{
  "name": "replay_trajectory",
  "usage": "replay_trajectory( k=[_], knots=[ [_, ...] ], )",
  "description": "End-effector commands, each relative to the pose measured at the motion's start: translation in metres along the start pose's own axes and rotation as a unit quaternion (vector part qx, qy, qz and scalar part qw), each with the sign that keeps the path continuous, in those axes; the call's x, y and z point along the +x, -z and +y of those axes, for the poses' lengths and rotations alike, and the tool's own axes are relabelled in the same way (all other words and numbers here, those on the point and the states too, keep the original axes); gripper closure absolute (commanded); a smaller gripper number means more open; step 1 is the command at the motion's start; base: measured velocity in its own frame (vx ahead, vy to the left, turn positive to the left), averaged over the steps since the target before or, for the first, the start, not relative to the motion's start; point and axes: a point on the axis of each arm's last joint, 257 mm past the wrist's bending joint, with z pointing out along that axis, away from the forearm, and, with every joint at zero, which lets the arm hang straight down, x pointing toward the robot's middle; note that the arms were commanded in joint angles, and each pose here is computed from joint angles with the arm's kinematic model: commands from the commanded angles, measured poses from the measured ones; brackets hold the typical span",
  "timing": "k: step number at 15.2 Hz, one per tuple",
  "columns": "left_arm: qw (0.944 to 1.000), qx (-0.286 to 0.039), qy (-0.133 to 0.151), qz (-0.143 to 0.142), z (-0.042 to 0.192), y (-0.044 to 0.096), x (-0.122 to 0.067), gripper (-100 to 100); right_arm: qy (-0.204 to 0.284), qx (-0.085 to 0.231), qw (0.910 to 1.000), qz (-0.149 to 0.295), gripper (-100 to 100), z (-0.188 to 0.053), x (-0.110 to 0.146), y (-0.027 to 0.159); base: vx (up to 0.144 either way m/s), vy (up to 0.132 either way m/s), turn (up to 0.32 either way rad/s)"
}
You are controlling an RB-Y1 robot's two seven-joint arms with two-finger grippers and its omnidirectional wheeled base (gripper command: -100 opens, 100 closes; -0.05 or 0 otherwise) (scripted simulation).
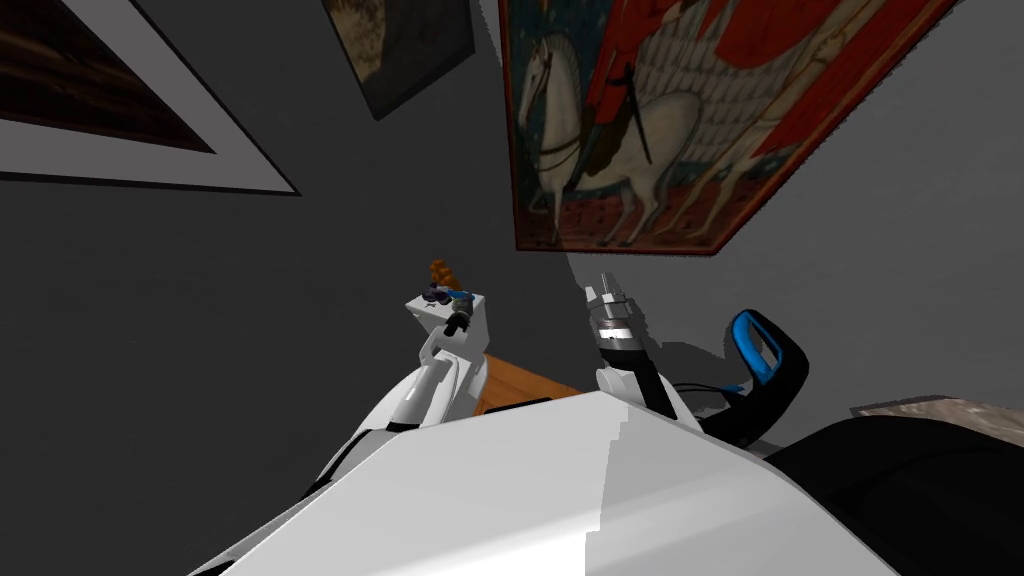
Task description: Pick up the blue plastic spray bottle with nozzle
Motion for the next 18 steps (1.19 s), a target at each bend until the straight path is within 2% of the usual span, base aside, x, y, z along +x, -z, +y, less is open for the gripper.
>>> replay_trajectory(
  k=[1,3,4,6,8,9,10,15,16,18],
  knots=[
    [0.9996,-0.024,-0.012,-0.004,0.006,-0.011,0.000,-100,0.000,0.000,1.0000,0.000,0,0.000,0.000,0.000,0.023,-0.063,0.050],
    [0.9992,-0.037,-0.013,-0.008,0.012,-0.014,-0.002,-100,0.000,0.000,1.0000,0.000,0,0.000,0.000,0.000,0.030,-0.106,0.036],
    [0.9983,-0.052,-0.024,-0.012,0.013,-0.022,-0.002,-100,0.000,0.000,1.0000,0.000,0,0.000,0.000,0.000,0.016,-0.112,0.056],
    [0.9975,-0.064,-0.026,-0.016,0.017,-0.025,-0.004,-100,0.000,0.000,1.0000,0.000,0,0.000,0.000,0.000,0.010,-0.081,0.033],
    [0.9951,-0.088,-0.038,-0.024,0.021,-0.035,-0.007,-100,0.000,0.000,1.0000,0.000,0,0.000,0.000,0.000,0.005,-0.063,0.064],
    [0.9950,-0.089,-0.038,-0.024,0.021,-0.035,-0.007,-100,0.000,0.000,1.0000,0.000,0,0.000,0.000,0.000,0.012,-0.052,0.024],
    [0.9928,-0.105,-0.049,-0.030,0.023,-0.041,-0.009,-100,0.000,0.000,1.0000,0.000,0,0.000,0.000,0.000,0.011,-0.060,0.073],
    [0.9876,-0.136,-0.063,-0.044,0.024,-0.051,-0.016,-100,0.000,0.000,1.0000,0.000,0,0.000,0.000,0.000,0.010,-0.045,0.072],
    [0.9842,-0.152,-0.074,-0.052,0.024,-0.055,-0.020,-100,0.000,0.000,1.0000,0.000,0,0.000,0.000,0.000,0.024,-0.060,0.089],
    [0.9829,-0.158,-0.076,-0.055,0.024,-0.057,-0.022,-100,0.000,0.000,1.0000,0.000,0,0.000,0.000,0.000,0.013,-0.054,0.076]
  ],
)
